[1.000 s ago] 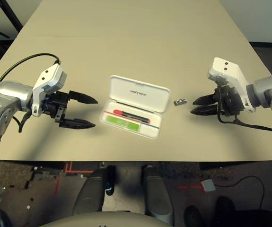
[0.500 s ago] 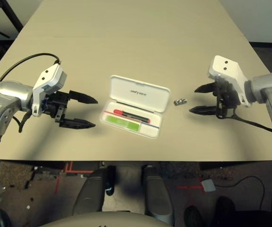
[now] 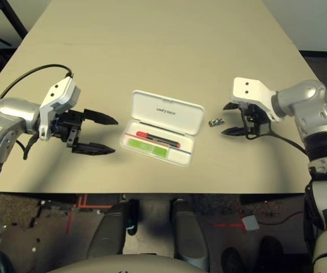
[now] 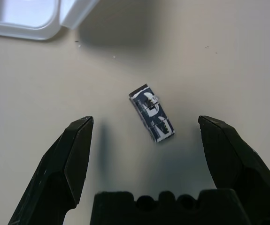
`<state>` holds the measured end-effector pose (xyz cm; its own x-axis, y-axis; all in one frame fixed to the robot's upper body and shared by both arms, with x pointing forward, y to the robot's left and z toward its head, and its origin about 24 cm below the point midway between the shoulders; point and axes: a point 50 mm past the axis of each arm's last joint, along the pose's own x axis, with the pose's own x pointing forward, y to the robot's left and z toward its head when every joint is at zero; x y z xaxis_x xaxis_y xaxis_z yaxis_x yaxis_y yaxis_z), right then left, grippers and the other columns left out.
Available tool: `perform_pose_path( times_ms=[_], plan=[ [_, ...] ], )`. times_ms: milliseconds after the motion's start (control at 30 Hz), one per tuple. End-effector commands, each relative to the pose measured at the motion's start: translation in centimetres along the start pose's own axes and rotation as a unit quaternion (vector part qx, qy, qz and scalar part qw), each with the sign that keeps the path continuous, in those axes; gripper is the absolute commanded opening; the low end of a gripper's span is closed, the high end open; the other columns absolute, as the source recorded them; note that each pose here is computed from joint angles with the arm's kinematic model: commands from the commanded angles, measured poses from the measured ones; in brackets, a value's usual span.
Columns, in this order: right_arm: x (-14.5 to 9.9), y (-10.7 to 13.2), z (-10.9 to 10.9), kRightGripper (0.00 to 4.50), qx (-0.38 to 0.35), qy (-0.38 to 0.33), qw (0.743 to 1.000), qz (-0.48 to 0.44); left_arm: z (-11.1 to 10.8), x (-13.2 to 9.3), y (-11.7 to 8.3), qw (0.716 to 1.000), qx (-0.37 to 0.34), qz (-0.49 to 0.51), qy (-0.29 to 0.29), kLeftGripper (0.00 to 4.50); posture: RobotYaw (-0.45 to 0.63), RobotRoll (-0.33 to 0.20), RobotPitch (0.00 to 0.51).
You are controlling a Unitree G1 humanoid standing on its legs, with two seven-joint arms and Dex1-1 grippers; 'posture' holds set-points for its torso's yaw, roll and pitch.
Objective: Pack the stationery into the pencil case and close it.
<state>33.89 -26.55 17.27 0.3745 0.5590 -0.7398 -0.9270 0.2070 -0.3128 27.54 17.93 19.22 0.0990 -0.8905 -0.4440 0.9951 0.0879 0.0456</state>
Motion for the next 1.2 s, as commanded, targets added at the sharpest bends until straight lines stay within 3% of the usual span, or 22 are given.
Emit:
perform_pose_path(
  times_ms=[33,400,533,767,833,1200],
  plan=[
    [0.4,-0.2,-0.4,4.46,0.009,0.012,1.0,0.007,0.0,-0.2,-0.4,1.0,-0.001,0.002,-0.006,4.5,0.18,0.0,0.185],
    [1.4,0.1,-1.6,4.46,0.057,0.019,0.998,0.033,0.0,-0.3,-0.6,1.0,-0.004,0.005,-0.007,4.5,0.18,0.0,0.191],
    [1.5,0.2,-1.7,3.55,0.065,0.017,0.997,0.035,0.1,-0.2,-0.6,1.0,-0.003,0.005,-0.008,4.5,0.18,0.0,0.19],
    [1.8,0.4,-1.7,0.8,0.076,0.009,0.996,0.042,0.2,-0.2,-0.5,1.0,0.001,0.007,-0.009,4.5,0.18,0.0,0.19],
    [1.9,0.4,-1.7,0.26,0.075,0.006,0.996,0.044,0.2,-0.2,-0.4,1.0,0.001,0.008,-0.009,4.5,0.18,0.0,0.19],
    [0.7,0.6,-1.3,0.26,0.077,-0.005,0.995,0.061,0.0,-0.2,-0.5,1.0,0.003,0.005,-0.013,4.5,0.18,0.0,0.187]
  ],
)
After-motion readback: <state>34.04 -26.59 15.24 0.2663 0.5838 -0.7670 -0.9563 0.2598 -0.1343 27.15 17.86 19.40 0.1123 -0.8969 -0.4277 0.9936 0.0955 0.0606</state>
